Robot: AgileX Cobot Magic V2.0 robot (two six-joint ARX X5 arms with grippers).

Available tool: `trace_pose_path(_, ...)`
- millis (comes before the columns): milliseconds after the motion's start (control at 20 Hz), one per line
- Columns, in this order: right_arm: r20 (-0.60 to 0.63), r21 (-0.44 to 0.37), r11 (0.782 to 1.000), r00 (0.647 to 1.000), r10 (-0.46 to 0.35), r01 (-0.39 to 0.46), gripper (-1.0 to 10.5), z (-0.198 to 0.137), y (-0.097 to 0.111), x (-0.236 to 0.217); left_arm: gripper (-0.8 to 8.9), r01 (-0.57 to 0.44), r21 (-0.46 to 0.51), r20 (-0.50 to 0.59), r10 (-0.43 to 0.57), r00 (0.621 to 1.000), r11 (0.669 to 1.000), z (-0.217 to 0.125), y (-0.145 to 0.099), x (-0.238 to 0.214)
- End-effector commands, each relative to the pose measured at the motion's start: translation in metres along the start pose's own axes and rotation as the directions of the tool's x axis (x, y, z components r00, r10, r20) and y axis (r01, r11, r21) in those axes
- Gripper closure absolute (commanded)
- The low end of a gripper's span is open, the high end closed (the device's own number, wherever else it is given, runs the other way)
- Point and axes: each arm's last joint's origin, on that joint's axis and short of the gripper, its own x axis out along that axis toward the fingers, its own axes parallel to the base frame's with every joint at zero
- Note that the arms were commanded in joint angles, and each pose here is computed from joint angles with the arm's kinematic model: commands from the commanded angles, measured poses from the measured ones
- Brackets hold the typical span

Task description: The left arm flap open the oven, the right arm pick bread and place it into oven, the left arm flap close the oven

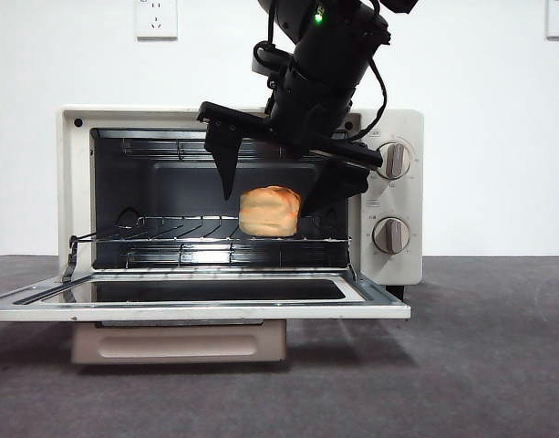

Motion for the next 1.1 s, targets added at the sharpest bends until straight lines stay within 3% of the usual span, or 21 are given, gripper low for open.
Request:
trace_pose_path(50,0.029,-0.011,1.0,1.0,0.005,-0.005,4.8,0.007,0.008,-0.01,7.98,0.005,0.01,0.011,-0.006,1.0,1.0,0.002,-0.001,-0.001)
trace_pose_path(300,0.011,-0.049,0.999,1.0,0.002,-0.001,4.8,0.01,0.012,-0.04,7.98,0.005,0.01,0.012,-0.005,1.0,1.0,0.002,-0.001,-0.001)
trace_pose_path(450,-0.018,-0.129,0.991,0.999,0.029,-0.031,4.8,0.008,0.02,-0.071,7.98,0.005,0.014,0.024,-0.005,1.0,1.0,0.003,-0.001,-0.001)
trace_pose_path(600,-0.013,-0.26,0.962,0.997,0.079,-0.08,4.8,0.007,0.029,-0.113,7.98,-0.019,-0.01,0.081,0.02,0.997,1.0,0.009,0.0,-0.001)
trace_pose_path(750,0.017,-0.354,0.93,0.993,0.115,-0.101,4.8,0.013,0.022,-0.155,7.98,-0.018,-0.031,0.149,0.022,0.989,0.999,0.018,0.0,0.0)
trace_pose_path(950,-0.015,-0.476,0.875,0.996,0.087,-0.084,4.8,0.01,0.001,-0.202,7.98,-0.027,-0.061,0.131,0.034,0.991,0.998,0.029,0.005,0.014)
trace_pose_path(1100,-0.056,-0.499,0.863,0.997,0.056,-0.077,4.8,0.003,-0.013,-0.225,7.98,-0.038,-0.092,0.128,0.049,0.991,0.995,0.042,0.01,0.03)
